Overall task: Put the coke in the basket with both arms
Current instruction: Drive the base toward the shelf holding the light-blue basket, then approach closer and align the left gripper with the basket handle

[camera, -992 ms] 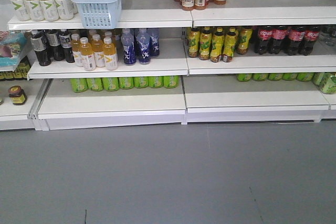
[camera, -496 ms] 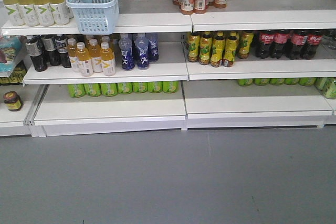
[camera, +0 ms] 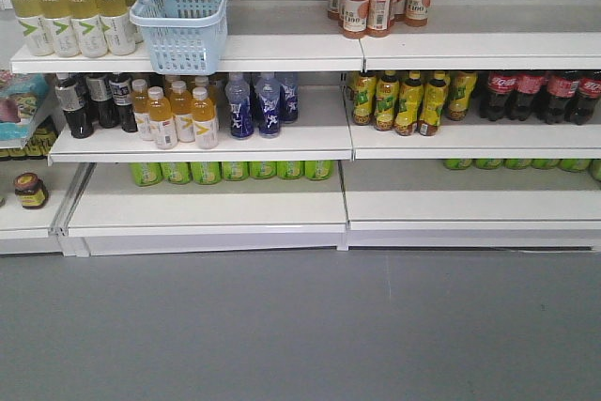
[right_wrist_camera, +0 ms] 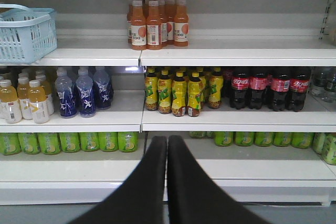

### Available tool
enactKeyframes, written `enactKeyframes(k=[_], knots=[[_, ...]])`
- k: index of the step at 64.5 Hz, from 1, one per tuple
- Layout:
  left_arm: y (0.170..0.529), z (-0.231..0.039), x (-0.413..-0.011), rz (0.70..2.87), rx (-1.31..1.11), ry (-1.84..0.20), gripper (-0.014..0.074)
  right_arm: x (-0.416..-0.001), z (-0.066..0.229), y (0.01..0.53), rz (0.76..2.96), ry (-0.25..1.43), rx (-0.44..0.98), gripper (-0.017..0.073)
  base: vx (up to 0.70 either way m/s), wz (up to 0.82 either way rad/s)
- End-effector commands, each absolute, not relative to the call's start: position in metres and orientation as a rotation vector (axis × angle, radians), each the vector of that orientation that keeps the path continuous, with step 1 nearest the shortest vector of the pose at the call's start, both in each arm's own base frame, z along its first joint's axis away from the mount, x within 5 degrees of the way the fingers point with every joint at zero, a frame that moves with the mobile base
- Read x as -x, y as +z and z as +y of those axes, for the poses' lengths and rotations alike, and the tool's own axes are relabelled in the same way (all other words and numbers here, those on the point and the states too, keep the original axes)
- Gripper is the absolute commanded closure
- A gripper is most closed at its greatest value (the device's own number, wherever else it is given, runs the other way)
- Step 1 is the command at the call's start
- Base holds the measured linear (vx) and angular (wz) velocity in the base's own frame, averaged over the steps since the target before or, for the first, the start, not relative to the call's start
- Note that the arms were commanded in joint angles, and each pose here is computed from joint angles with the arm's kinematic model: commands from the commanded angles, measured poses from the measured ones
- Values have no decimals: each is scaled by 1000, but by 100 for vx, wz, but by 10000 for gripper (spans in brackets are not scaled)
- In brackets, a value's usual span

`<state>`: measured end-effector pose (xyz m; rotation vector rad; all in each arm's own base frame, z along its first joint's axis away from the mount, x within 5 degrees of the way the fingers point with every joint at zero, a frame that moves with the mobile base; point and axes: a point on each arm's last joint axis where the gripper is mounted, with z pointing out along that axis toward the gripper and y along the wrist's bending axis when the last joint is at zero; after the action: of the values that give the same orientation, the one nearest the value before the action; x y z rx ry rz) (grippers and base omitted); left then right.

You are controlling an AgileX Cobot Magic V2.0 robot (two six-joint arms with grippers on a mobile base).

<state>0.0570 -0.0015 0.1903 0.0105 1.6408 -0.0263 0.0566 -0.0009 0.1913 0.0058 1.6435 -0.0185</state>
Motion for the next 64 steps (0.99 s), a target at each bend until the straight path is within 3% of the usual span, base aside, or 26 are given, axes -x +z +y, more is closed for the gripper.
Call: enactKeyframes(k=[1,64], knots=[[198,-1,-56,1547,-3,-35,600,-56,-1,196,1558,-33,-1,568,17,3],[198,-1,-56,1547,-3,-35,600,-56,-1,196,1558,-33,-1,568,17,4]])
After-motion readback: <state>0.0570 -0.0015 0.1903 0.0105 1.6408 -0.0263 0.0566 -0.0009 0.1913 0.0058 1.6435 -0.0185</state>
